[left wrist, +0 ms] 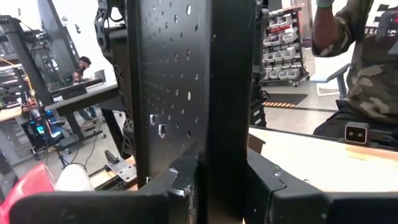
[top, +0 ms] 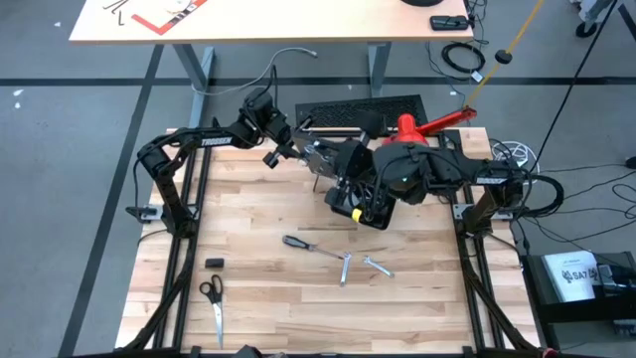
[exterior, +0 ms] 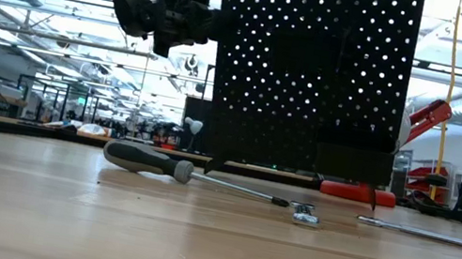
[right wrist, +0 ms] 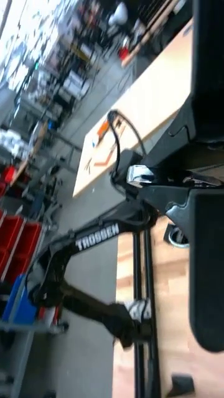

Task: Hang tools onto peg board
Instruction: Unhang the pliers from the pegboard

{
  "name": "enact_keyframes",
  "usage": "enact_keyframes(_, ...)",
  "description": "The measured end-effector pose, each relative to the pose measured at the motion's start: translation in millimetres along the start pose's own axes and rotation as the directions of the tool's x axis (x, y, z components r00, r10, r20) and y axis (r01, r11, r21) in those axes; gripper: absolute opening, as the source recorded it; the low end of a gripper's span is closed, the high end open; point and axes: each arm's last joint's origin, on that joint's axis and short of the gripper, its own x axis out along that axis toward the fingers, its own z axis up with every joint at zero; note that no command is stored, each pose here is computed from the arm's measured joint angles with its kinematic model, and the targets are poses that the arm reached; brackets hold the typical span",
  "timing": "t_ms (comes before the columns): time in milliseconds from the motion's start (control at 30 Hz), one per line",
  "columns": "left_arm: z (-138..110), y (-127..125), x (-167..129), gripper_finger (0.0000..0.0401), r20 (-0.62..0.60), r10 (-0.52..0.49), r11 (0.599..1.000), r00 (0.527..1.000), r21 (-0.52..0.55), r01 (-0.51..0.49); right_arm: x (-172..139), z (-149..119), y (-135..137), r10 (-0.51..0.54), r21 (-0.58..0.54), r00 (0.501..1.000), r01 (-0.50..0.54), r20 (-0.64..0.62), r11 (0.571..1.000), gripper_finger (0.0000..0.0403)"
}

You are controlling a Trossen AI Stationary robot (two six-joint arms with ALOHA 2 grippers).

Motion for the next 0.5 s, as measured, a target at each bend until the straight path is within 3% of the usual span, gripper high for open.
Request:
enact_keyframes(333, -0.1, -1.2, 1.6, 0.0077, 0.008, -0.037, 0.996, 0.999, -0.077, 0.037, -10.0, 6.6, -8.5, -0.084, 0.049, 0.996, 0.082, 0.026, 0.995, 0.0013)
enact_keyframes(500, -1.3, -2.4, 5.6, 0.0077, 0.014, -0.06, 0.984, 0.998, -0.166, 0.062, -10.5, 7.4, -13.7, -0.101, 0.042, 0.995, 0.1, 0.028, 0.994, 0.0013)
